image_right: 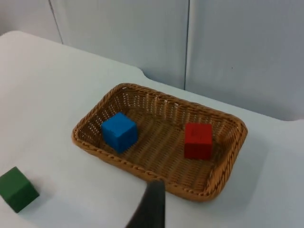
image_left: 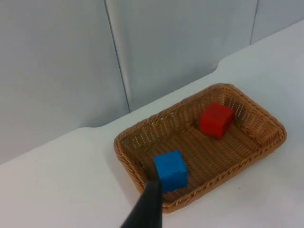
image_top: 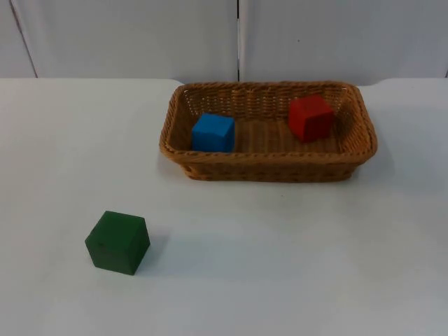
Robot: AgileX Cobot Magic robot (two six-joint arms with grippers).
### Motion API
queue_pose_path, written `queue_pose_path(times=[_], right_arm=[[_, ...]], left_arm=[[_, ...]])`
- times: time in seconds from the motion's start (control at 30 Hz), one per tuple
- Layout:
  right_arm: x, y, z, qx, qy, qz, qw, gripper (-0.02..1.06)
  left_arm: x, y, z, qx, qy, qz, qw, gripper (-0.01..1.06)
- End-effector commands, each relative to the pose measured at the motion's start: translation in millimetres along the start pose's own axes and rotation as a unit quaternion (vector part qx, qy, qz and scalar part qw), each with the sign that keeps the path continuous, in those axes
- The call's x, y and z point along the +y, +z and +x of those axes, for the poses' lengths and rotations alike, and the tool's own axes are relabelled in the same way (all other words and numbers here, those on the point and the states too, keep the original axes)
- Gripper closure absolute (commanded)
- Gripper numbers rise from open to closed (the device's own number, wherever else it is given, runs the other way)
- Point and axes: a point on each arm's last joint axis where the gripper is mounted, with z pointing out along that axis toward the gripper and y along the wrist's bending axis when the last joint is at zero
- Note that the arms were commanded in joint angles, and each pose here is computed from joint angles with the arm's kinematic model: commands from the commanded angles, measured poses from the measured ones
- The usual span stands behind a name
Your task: Pick up one cube with each hand and place exactly two cubes into the same basket, leaving the remaining cube outside.
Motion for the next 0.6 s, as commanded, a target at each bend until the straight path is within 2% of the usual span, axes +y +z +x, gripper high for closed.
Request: queue_pose_path(times=[0.0,0.27,0.57], right_arm=[[2.5,-9.5,7.7,-0.002,0.0,-0.002,1.0,0.26],[10.3,-37.4,33.6,-0.012,0.015,-0.008,0.9998,0.26],[17.1,-58.9,62.8,-0.021,0.012,-0.012,0.9996,0.26]], left_arm=[[-3.2,-9.2,4.8,-0.008,-0.009,0.007,1.0,0.19],[-10.3,-38.9,31.0,-0.028,-0.011,0.01,0.999,0.19],[-20.0,-77.9,54.3,-0.018,0.001,0.026,0.999,0.19]])
